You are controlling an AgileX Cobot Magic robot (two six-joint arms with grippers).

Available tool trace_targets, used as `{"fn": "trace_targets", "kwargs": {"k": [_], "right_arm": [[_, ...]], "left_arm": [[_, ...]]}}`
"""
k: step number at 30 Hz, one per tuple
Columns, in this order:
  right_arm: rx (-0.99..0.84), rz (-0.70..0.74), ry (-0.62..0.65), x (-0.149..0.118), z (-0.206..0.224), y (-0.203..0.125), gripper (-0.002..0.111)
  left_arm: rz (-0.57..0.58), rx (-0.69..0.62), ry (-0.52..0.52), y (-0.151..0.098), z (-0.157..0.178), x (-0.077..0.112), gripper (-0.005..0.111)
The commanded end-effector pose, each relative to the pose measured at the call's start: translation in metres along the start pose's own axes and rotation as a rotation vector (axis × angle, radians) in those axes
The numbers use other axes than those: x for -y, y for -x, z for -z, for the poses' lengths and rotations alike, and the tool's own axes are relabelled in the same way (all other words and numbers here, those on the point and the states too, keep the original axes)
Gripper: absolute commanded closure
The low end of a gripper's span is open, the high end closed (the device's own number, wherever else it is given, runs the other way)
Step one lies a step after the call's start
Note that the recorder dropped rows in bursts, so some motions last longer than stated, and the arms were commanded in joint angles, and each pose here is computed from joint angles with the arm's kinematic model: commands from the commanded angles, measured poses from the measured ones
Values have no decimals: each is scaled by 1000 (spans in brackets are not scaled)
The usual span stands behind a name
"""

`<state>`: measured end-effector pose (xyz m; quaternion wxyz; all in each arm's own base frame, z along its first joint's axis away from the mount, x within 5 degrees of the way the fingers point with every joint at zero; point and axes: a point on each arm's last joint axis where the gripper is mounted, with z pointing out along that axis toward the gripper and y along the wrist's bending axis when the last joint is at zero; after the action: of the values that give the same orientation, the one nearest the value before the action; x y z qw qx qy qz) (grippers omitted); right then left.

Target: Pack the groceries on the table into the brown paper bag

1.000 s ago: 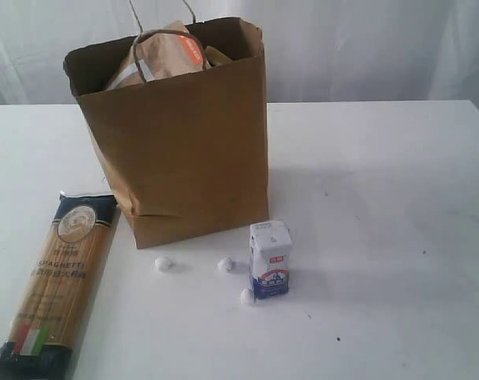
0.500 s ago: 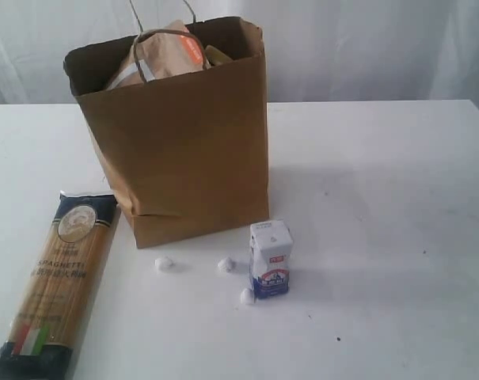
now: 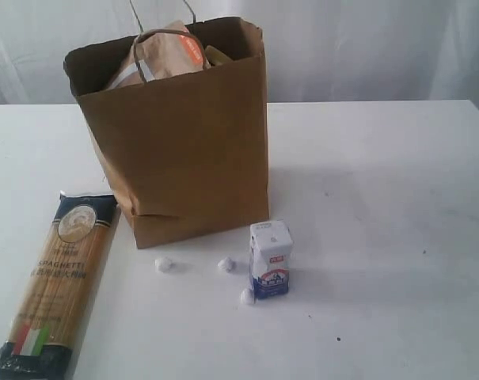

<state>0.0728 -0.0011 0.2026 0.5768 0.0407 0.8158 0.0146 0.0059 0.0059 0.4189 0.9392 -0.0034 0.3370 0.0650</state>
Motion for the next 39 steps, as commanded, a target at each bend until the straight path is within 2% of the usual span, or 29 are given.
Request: {"fn": "trace_targets", "kwargs": {"k": [1,4,6,9,13,15,18,21,26,28,30,33,36,37,38,39], "right_arm": [[13,-28,-3,0,-1,1,108],[13,-28,-3,0,-1,1,108],[13,-28,-3,0,-1,1,108],[13,-28,-3,0,-1,1,108],[13,-28,-3,0,-1,1,108],[13,-28,-3,0,-1,1,108],[13,-28,-3,0,-1,1,108],[13,-28,-3,0,-1,1,108],[13,-28,-3,0,-1,1,108],[12,-22,-5,0,-1,1,108],[12,-22,-5,0,-1,1,108],[12,-22,-5,0,-1,1,108],[12,-22,-5,0,-1,1,108],[12,-22,-5,0,-1,1,108],[12,-22,-5,0,-1,1,108],[12,-22,-5,0,-1,1,108]], "left_arm": [[2,78,17,31,-42,-2,107],[-1,9,2,22,-81,2,107],[-3,-94,-23,5,-106,7,107],[-7,-331,-77,-43,-137,18,107],[-75,-672,-168,-129,-154,33,107],[-85,-929,-245,-173,-144,42,107],[79,-1407,-277,-228,-112,54,107],[108,-1787,-344,-262,-79,61,107],[118,-2140,-435,-274,-49,63,107],[106,-2194,-482,-276,-43,64,107],[79,-2189,-535,-283,-42,64,105],[69,-2183,-548,-289,-41,65,92],[72,-2204,-550,-294,-39,66,64],[78,-2223,-546,-295,-38,66,46],[94,-2292,-534,-292,-33,65,19],[96,-2327,-550,-289,-31,65,1]]}}
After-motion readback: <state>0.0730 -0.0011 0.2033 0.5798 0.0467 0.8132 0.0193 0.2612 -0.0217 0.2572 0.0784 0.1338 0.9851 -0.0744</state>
